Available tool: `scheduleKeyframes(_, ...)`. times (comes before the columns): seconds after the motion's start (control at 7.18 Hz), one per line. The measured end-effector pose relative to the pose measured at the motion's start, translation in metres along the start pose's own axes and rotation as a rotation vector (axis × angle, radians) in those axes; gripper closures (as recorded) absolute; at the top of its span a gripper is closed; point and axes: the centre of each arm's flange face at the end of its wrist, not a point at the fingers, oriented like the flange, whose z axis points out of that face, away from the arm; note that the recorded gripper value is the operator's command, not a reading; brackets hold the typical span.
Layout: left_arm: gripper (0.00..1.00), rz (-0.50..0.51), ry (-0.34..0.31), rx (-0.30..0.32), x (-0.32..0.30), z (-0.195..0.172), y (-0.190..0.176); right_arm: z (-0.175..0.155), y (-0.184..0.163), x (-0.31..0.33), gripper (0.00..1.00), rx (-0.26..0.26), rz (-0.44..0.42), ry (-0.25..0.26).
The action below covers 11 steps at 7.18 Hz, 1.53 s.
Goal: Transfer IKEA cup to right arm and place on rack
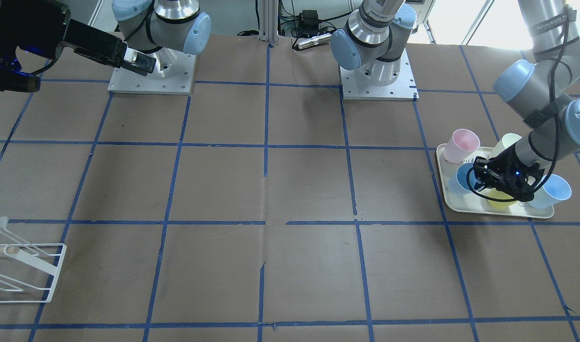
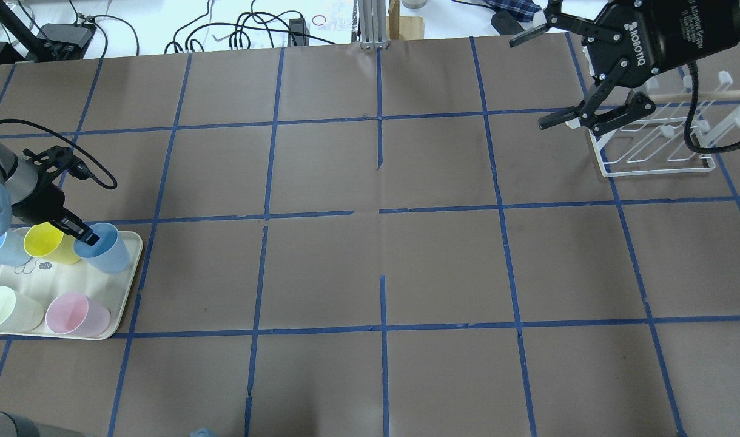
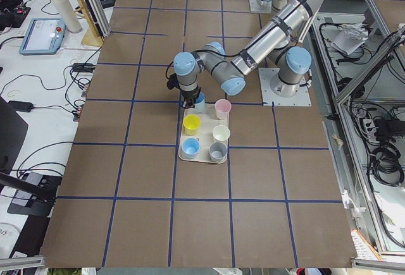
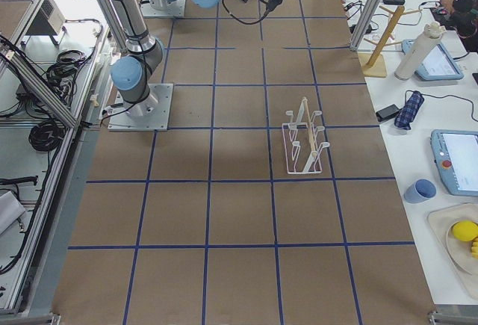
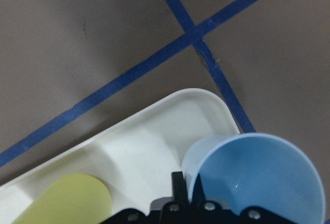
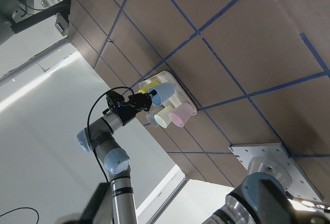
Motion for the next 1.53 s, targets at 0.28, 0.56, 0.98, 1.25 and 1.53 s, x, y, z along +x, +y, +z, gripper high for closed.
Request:
scheduleKeyframes(0.28, 1.00, -0.045, 0.055, 0.088, 0.002, -0.052, -0.008, 0.001, 0.001, 0.000, 0.00, -0.003, 0.002, -0.006)
scheduleKeyframes(0.56, 1.00, -0.173, 0.224, 0.253, 0.029, -0.080, -0.025, 0.002, 0.005, -0.002, 0.00, -0.013, 0.011, -0.033)
scheduleKeyframes(0.98, 1.00, -0.427, 0.703, 0.410, 0.114, -0.108, -0.065, 0.011, 0.022, -0.008, 0.00, -0.059, 0.050, -0.096)
scheduleKeyframes(1.25, 1.00, -0.529, 1.015, 0.486, 0.170, -0.120, -0.094, 0.015, 0.027, -0.005, 0.00, -0.085, 0.084, -0.092)
scheduleKeyframes(1.53, 1.00, -0.625, 1.277, 0.559, 0.220, -0.105, -0.109, 0.017, 0.028, -0.004, 0.00, -0.092, 0.091, -0.083)
